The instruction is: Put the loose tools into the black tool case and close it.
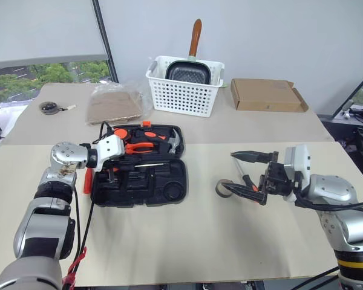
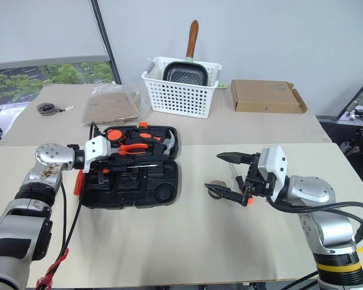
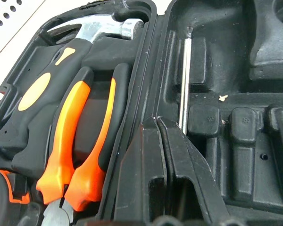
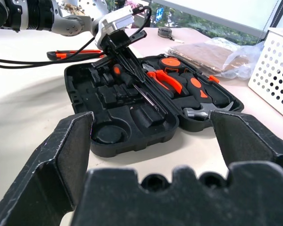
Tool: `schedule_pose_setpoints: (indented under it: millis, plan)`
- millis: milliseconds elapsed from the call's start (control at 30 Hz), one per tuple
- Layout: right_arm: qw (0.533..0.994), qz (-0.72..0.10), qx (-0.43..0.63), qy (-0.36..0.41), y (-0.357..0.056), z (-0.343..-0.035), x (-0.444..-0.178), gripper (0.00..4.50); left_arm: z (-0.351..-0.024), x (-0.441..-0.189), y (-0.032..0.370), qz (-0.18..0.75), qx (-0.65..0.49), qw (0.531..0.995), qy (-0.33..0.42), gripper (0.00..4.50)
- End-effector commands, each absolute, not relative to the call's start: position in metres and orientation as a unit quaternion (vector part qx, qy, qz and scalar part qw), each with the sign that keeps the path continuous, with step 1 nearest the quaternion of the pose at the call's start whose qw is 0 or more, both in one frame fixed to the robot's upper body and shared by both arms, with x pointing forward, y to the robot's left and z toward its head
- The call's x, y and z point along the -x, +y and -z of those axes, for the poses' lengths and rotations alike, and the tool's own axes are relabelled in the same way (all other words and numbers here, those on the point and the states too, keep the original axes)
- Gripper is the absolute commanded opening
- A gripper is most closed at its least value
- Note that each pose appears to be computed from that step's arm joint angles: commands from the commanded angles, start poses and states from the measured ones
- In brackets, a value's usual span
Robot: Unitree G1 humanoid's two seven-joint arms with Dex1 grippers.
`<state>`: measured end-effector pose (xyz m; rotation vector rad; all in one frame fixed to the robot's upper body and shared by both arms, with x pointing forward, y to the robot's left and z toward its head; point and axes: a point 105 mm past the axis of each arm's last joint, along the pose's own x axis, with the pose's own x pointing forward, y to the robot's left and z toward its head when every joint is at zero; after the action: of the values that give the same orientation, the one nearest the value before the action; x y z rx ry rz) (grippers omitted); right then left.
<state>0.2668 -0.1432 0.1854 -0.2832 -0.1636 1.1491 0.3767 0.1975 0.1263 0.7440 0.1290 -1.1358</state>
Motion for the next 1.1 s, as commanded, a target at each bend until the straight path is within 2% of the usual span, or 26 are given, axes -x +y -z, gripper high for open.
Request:
schedule_pose_setpoints:
  millis: [33,400,1100]
  plan:
    - [0.822,-0.540,0.149,-0.098,-0.144,-0.193,-0.265,4.50,-0.114,-0.375,0.190,0.542,-0.375,0.748,0.075,0.10]
    - [0.826,-0.534,0.150,-0.097,-0.146,-0.191,-0.264,4.50,-0.089,-0.368,0.178,0.561,-0.403,0.718,0.084,0.10]
    - [0.828,-0.532,0.150,-0.099,-0.146,-0.190,-0.264,4.50,-0.048,-0.357,0.188,0.540,-0.442,0.707,0.118,0.10]
